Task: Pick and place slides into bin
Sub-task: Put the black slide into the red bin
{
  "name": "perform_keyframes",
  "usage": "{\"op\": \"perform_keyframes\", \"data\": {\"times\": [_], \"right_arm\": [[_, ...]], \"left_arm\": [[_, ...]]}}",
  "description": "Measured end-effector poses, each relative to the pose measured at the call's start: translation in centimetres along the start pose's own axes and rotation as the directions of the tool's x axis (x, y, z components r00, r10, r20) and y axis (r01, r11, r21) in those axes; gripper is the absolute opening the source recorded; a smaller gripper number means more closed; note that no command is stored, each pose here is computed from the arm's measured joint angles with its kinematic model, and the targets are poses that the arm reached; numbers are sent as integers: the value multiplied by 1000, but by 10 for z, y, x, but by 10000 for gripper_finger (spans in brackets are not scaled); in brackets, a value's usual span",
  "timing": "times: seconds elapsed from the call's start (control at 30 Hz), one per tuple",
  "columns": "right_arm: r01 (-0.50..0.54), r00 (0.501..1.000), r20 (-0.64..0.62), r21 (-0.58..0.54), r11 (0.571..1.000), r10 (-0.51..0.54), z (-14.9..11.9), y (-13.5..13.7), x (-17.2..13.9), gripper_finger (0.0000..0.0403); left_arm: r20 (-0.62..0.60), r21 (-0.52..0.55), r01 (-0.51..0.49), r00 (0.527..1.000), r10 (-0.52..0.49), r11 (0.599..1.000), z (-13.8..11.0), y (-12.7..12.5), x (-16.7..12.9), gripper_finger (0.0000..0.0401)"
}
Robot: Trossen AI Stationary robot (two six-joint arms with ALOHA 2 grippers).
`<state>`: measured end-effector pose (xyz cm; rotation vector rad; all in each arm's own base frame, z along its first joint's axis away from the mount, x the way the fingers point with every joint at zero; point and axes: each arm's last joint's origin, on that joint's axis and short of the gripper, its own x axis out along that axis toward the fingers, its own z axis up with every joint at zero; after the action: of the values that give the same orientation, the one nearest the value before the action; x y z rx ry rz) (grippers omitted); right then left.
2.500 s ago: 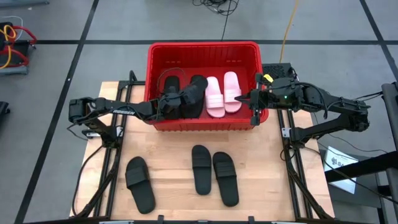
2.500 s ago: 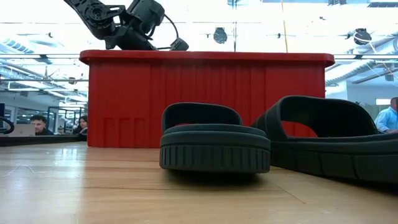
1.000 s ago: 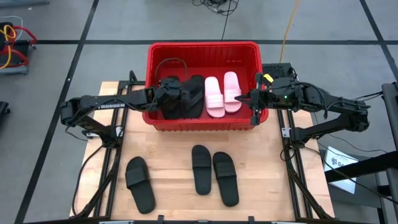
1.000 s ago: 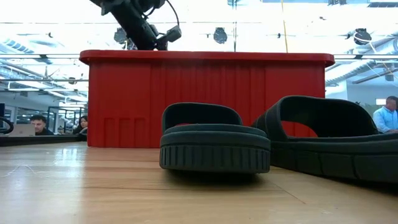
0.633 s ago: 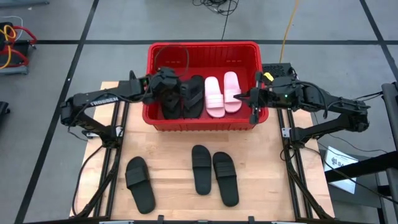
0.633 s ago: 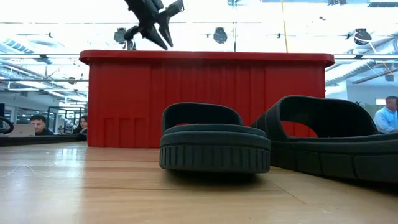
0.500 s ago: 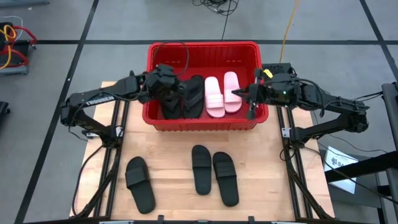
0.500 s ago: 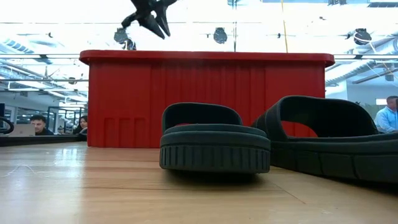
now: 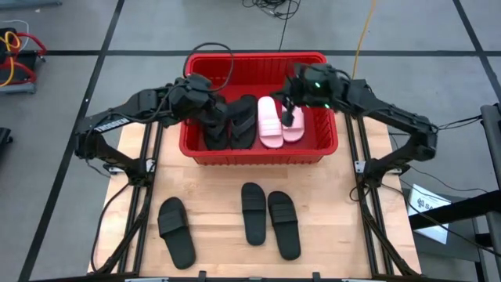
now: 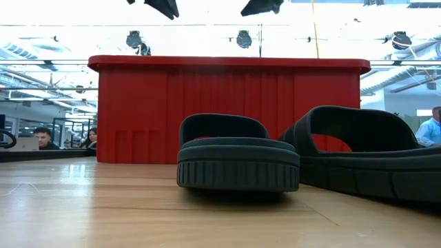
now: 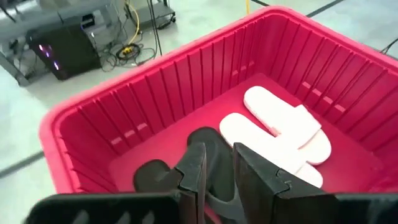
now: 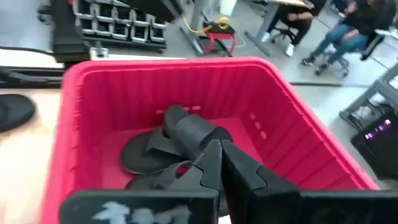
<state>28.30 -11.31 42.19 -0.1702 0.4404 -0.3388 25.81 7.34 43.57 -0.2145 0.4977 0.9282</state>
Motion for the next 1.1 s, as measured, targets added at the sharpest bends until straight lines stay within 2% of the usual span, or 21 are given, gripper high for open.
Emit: {"op": "perform_keyframes", "data": {"times": [0.23,0.47,0.63,0.87,1.1], "right_arm": [[-99,995,17,62,993,98,19,-28,48,0],[-144,989,-9,174,974,148,13,-49,103,0],[-162,984,-36,243,957,175,-5,-59,133,0],[-271,954,-46,277,922,295,-35,-64,173,0],[-266,947,-102,283,922,305,-66,-64,199,3]], "left_arm": [[74,82,5,997,-11,997,9,26,-30,76],[163,74,-26,987,14,997,14,64,-65,76],[187,58,-56,981,45,997,14,81,-77,76],[187,2,-73,980,72,997,15,87,-76,76],[187,-48,-67,979,75,997,15,87,-76,76]]}}
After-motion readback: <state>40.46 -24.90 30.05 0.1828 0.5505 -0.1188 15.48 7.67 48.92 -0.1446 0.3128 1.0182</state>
